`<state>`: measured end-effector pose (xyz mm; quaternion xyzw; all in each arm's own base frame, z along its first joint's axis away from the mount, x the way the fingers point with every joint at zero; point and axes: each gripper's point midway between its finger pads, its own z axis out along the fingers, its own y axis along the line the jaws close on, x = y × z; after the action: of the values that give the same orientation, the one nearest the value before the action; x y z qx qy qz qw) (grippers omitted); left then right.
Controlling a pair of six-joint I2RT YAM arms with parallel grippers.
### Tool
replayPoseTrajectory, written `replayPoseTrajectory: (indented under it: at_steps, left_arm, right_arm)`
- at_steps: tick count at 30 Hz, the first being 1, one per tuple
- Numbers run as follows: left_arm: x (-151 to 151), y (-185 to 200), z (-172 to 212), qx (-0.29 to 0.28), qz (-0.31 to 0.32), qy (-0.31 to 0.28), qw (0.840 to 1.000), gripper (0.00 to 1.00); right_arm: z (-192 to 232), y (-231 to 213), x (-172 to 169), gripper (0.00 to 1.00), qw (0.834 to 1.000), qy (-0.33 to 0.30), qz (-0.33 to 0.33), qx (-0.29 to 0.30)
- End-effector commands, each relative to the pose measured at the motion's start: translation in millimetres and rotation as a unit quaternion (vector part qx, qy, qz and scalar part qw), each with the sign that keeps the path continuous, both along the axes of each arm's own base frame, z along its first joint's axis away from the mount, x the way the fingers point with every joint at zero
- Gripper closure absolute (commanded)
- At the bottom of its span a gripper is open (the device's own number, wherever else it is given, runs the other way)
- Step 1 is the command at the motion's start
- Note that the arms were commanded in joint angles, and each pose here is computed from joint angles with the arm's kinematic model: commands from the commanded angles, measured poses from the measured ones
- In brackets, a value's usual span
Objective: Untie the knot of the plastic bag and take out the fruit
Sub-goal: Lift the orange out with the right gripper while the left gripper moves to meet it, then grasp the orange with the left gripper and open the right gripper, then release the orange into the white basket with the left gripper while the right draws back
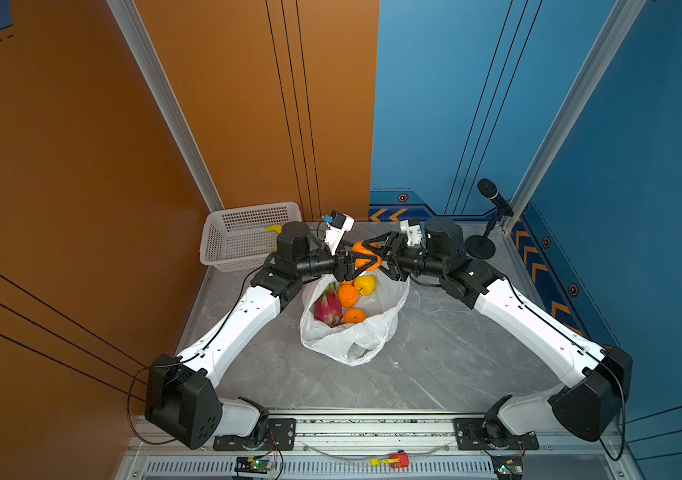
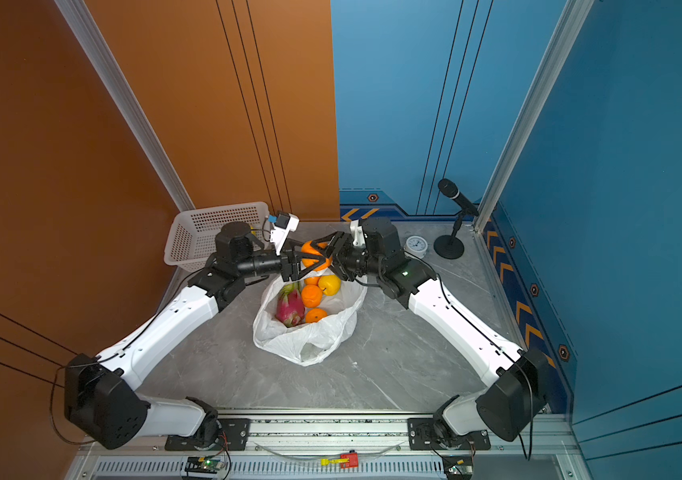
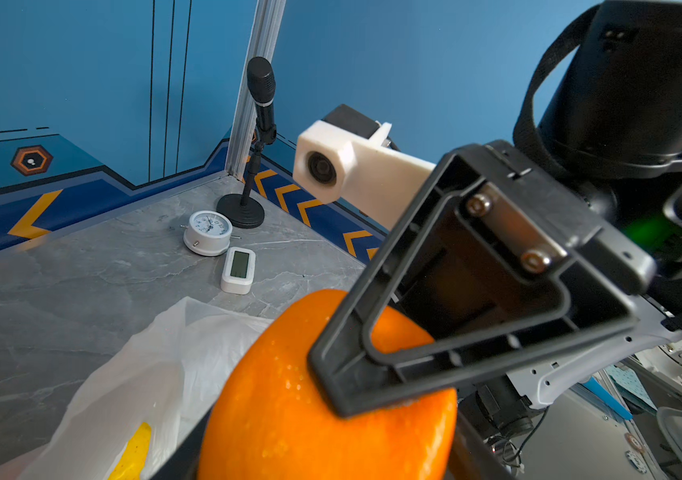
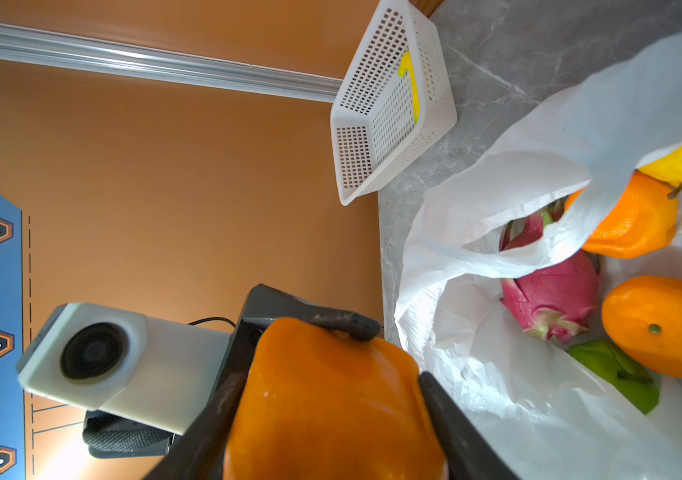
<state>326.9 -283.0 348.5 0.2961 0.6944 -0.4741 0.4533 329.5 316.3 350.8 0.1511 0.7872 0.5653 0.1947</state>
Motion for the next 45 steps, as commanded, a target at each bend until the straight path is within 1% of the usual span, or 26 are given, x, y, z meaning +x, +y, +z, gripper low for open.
replayPoseTrajectory:
  at_steps: [1,5,7,8,11,13,16,19,24,28,30,31,32,36,41,45]
  left_arm:
    - [24.8,9.3,18.9,0.001,0.077,-0.015,0.997,0.57]
    - [46.8,22.6,25.7,0.0,0.131,-0.012,0.991,0.59]
    - [65.4,34.2,24.4,0.0,0.171,0.006,0.985,0.6]
    - [73.9,39.7,22.3,0.001,0.187,0.018,0.982,0.6]
    - [105.4,66.9,13.6,0.008,0.261,0.051,0.964,0.61]
    - [126.2,92.4,7.7,0.008,0.319,0.069,0.945,0.61]
    - [151.8,125.7,-2.7,0.0,0.381,0.088,0.92,0.61]
    - [177.8,159.4,-17.9,-0.015,0.421,0.115,0.9,0.62]
    - [210.1,199.4,-38.3,-0.012,0.467,0.121,0.876,0.62]
    - [235.4,230.1,-67.3,-0.003,0.497,0.152,0.854,0.62]
    - [246.2,242.1,-82.3,0.001,0.507,0.17,0.845,0.63]
    - [250.7,248.1,-88.7,0.006,0.513,0.178,0.84,0.63]
    - [255.6,256.7,-97.9,0.015,0.524,0.19,0.83,0.63]
    - [271.4,279.2,-129.2,0.044,0.55,0.232,0.801,0.64]
    - [291.8,309.2,-156.6,0.049,0.578,0.268,0.769,0.64]
    - [303.4,341.3,-181.3,0.048,0.612,0.296,0.732,0.65]
  right_arm:
    - [25.7,-5.4,15.6,0.28,0.998,-0.049,-0.026,0.006]
    - [42.9,-16.8,34.1,0.18,0.994,-0.091,-0.063,0.013]
    - [52.0,-23.4,41.6,0.08,0.99,-0.12,-0.076,0.012]
    - [56.5,-26.1,44.9,0.05,0.987,-0.138,-0.079,0.01]
    - [66.6,-34.8,54.4,0.04,0.976,-0.202,-0.086,-0.007]
    - [73.4,-40.0,61.0,0.05,0.967,-0.24,-0.089,-0.018]
    - [77.4,-42.7,68.5,0.06,0.955,-0.282,-0.08,-0.034]
    - [71.9,-36.5,70.0,0.06,0.941,-0.325,-0.044,-0.086]
    - [46.3,-23.0,66.3,0.07,0.914,-0.362,0.035,-0.182]
    - [38.3,-11.7,57.5,0.07,0.888,-0.395,0.091,-0.219]
    - [35.0,-9.7,55.3,0.07,0.881,-0.403,0.103,-0.226]
    - [34.3,-9.6,55.1,0.06,0.88,-0.404,0.104,-0.228]
    - [32.5,-10.3,56.0,0.06,0.88,-0.401,0.103,-0.232]
    - [26.7,-14.6,60.1,0.06,0.885,-0.381,0.1,-0.248]
    - [19.9,-19.3,64.9,0.06,0.89,-0.362,0.103,-0.258]
    - [17.0,-24.4,68.6,0.06,0.89,-0.358,0.101,-0.265]
